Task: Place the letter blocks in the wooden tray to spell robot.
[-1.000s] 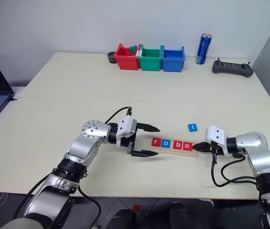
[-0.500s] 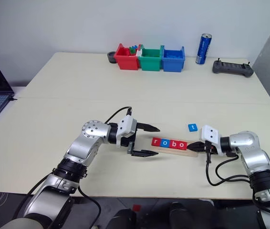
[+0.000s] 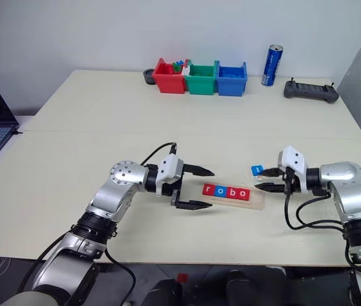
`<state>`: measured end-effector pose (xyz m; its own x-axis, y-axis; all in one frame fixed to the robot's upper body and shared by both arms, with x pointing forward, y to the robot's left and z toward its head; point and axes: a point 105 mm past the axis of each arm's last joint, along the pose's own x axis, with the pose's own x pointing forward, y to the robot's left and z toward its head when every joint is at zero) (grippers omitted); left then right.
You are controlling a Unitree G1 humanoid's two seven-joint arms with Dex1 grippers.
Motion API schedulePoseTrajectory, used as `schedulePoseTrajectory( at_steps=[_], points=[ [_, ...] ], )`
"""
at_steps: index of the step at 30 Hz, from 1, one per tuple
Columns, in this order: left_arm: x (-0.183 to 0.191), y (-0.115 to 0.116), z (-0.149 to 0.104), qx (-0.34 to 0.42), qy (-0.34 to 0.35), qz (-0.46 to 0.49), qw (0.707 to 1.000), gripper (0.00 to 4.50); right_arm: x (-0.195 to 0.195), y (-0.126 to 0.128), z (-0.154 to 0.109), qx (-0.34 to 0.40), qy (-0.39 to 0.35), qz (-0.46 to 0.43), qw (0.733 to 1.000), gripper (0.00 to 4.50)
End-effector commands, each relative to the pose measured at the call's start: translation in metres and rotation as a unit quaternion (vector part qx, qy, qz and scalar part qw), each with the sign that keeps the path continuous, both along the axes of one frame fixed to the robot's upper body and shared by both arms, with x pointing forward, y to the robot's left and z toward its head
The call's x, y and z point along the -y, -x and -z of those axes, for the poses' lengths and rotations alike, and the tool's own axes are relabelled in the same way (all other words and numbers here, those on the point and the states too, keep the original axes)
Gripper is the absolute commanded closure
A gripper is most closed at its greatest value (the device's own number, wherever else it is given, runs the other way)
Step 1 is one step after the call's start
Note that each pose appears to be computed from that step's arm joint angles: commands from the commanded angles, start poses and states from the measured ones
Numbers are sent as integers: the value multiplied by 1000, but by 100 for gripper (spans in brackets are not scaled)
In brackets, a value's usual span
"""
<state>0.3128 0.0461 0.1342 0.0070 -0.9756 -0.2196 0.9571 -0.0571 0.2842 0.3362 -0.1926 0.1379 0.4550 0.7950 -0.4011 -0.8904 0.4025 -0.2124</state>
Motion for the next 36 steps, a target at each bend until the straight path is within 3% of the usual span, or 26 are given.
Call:
schedulePoseTrajectory(
  at_steps=[1, 4, 5, 13, 19, 36],
  points=[
    [1, 0, -11, 22, 11, 3, 1000, 0, -1, -17, -22, 53, -48, 95, 993, 115],
    [-2, 1, -11, 21, 9, 2, 1000, 0, -1, -24, -23, 71, -83, 200, 974, 7],
    [-2, 1, -10, 21, 9, 2, 1000, 0, -3, -22, -23, 74, -88, 223, 968, 3],
    [-3, -2, -12, 21, 5, 4, 1000, 0, -21, -7, -20, 55, -120, 390, 911, 3],
    [1, -2, -13, 22, 6, 10, 1000, 0, -19, -14, -8, 38, -97, 444, 890, 3],
    [0, 0, -11, 20, 6, 9, 1000, 0, -15, -33, 25, -31, -106, 467, 877, 3]
  ],
)
